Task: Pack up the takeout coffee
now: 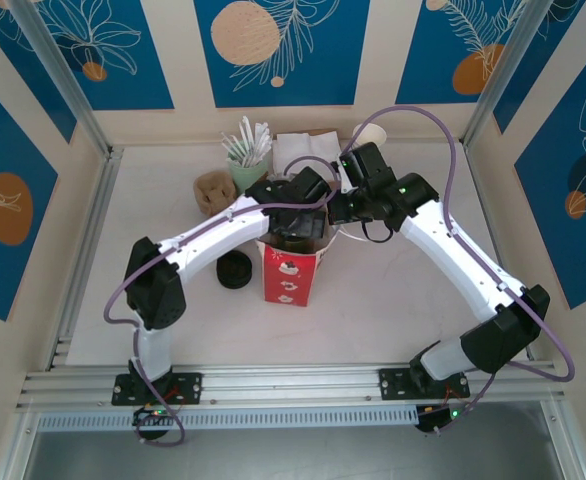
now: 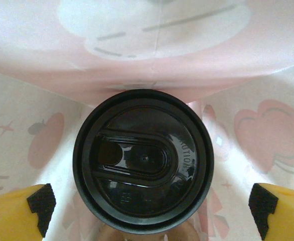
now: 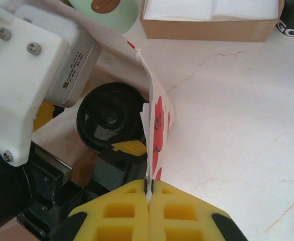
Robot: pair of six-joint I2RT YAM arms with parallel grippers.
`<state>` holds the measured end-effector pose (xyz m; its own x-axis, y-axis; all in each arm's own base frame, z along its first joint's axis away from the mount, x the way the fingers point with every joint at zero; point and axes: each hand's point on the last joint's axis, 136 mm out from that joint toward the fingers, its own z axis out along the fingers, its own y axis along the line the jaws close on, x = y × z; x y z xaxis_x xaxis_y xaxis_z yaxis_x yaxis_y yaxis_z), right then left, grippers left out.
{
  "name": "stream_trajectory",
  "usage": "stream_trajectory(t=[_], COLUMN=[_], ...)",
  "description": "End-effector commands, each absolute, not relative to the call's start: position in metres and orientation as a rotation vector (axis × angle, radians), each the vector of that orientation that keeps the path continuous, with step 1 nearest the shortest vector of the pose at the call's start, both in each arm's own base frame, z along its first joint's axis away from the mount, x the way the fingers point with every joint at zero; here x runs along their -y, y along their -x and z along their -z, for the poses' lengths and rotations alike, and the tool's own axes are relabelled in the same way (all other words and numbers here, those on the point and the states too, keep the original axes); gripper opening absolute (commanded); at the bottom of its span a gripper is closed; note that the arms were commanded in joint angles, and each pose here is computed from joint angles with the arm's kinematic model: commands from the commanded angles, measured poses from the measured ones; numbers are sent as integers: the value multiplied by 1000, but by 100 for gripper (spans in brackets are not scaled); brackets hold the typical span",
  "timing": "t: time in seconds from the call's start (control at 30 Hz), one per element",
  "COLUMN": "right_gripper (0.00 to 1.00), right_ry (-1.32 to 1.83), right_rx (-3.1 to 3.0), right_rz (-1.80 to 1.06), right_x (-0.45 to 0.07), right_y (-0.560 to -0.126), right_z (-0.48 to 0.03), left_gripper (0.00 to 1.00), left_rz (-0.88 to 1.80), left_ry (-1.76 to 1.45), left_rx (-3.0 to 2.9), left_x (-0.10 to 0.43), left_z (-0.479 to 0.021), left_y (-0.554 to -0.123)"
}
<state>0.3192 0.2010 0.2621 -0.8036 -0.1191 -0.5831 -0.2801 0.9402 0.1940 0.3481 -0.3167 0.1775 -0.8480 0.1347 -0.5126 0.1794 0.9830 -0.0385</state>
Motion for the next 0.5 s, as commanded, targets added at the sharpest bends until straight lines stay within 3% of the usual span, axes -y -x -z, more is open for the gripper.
stream_trajectory(t=[0.0, 0.47], right_gripper=[5, 4], right_ry=[278, 244], right_rx=[-2495, -2468], right_rz=[-300, -294], right_x=[-193, -190], right_y=[-319, -320], right_z=[-267, -277], left_gripper=[100, 100], left_rz=[166, 285], left_ry=[-145, -90], left_rx=[-2506, -2462], left_x=[309, 317], left_z=[-222, -243], left_y=[-355, -356])
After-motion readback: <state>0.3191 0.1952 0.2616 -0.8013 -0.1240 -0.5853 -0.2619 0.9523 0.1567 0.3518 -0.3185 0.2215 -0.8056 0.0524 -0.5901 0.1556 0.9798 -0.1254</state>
